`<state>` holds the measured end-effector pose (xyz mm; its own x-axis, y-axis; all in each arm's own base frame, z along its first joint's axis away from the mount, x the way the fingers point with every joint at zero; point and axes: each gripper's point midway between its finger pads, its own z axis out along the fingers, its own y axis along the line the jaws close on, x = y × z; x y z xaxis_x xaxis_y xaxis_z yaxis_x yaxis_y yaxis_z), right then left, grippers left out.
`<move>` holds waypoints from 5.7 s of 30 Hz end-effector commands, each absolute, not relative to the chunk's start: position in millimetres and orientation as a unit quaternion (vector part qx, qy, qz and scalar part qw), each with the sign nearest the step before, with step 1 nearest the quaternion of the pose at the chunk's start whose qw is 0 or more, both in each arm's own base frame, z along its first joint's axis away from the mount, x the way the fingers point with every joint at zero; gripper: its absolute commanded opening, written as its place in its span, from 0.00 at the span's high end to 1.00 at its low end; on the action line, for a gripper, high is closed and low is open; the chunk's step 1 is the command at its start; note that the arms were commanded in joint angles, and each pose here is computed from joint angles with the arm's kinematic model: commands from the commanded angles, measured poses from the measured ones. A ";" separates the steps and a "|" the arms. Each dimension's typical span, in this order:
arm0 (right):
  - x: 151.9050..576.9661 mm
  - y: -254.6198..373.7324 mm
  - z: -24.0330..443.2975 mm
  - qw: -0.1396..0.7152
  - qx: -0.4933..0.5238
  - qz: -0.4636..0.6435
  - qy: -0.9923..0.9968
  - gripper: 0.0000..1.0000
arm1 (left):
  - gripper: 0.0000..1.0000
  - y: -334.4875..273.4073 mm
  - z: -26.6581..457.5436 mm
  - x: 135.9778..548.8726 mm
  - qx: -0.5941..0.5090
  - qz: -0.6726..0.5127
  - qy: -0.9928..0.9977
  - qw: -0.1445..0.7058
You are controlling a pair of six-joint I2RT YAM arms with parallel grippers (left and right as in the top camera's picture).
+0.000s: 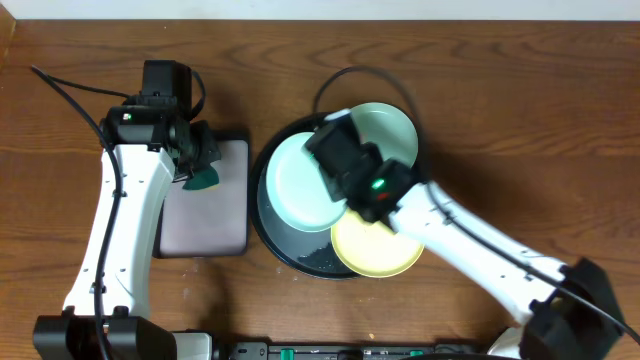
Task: Clean dirty plates on tray and stack at the side
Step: 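Grasp the left pale green plate rim with the right gripper and lift, then carry the pale green plate right and set it on the table, then move right gripper to the yellow plate rim and grasp it, then scrub the yellow plate with the sponge in the left gripper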
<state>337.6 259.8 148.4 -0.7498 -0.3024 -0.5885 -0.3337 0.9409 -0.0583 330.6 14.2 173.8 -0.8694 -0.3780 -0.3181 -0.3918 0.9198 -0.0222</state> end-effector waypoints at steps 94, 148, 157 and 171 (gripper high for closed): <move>248.8 128.0 15.5 -0.021 -0.099 0.127 0.987 0.96 | 0.93 16.7 173.6 329.2 -0.195 0.026 0.967 0.159; 289.2 250.0 20.7 0.033 0.031 0.152 0.987 0.68 | 0.92 -50.2 141.9 304.6 -0.095 -0.058 0.989 0.093; 290.2 248.5 19.5 0.033 0.036 0.150 0.987 0.79 | 0.93 -71.3 131.8 298.0 -0.061 -0.060 0.993 0.084; 281.8 251.6 -10.5 0.019 0.022 0.116 0.993 0.99 | 0.92 -102.4 117.3 296.7 -0.017 -0.067 0.995 0.067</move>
<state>286.2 250.7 3.1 -0.9969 0.0603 -0.0509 0.0449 0.9639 0.2626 298.2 -96.1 127.6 -0.9846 -0.0654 -0.1619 -0.0433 0.9897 -0.1365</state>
